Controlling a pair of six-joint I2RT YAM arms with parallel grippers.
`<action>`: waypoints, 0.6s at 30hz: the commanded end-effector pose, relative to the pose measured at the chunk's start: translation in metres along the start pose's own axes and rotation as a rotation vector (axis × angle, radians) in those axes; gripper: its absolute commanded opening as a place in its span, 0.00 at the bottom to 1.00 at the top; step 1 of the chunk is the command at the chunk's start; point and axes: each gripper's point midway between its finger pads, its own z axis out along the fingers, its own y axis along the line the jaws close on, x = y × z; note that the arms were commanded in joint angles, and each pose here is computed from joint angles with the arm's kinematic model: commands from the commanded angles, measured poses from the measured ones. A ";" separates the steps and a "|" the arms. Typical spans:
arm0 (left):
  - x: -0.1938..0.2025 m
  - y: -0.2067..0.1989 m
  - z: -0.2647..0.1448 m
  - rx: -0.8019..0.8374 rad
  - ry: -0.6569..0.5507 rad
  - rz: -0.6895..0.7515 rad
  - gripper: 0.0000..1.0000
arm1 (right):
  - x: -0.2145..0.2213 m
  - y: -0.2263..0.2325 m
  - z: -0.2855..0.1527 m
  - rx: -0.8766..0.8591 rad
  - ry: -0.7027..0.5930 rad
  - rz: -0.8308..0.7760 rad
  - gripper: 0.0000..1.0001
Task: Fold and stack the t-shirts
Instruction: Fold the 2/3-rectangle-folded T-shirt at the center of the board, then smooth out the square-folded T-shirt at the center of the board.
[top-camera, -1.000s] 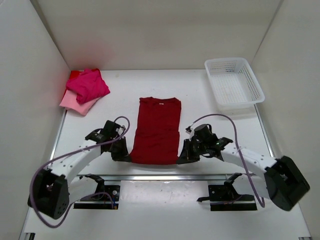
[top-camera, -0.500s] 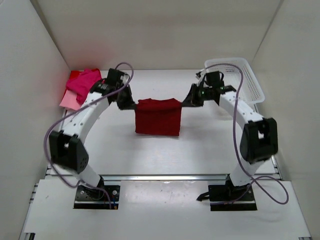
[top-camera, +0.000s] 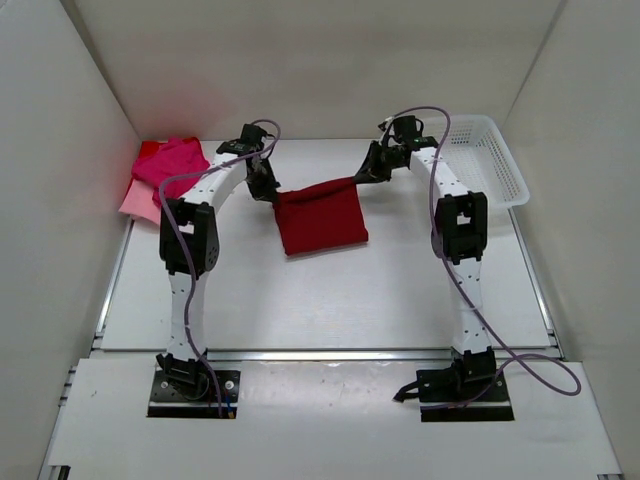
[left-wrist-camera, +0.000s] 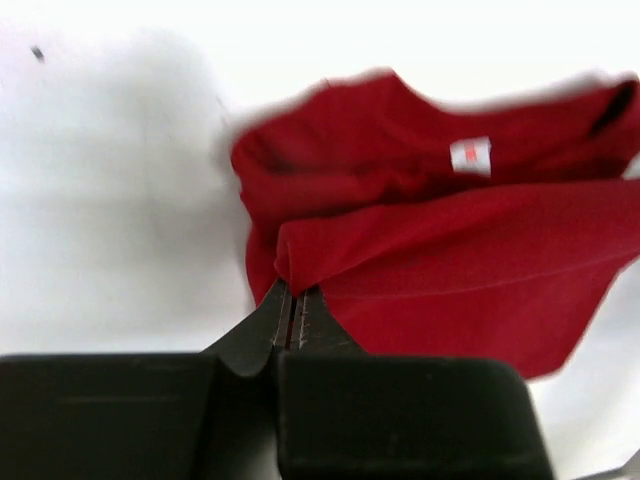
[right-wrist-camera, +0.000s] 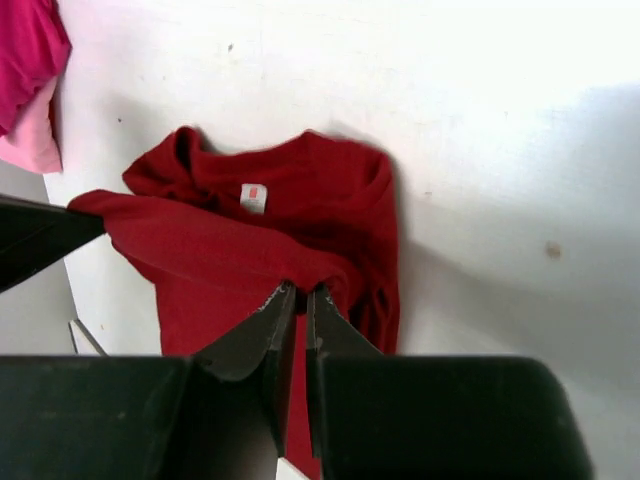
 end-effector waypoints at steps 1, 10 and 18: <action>-0.044 0.012 -0.016 -0.033 -0.113 -0.066 0.00 | -0.039 0.004 -0.010 -0.022 -0.082 -0.012 0.04; -0.057 0.037 -0.044 -0.012 -0.255 -0.169 0.73 | -0.063 0.018 -0.027 -0.011 -0.117 -0.072 0.31; -0.055 -0.033 -0.071 0.135 -0.291 -0.062 0.27 | -0.068 0.062 -0.046 -0.114 -0.144 -0.154 0.03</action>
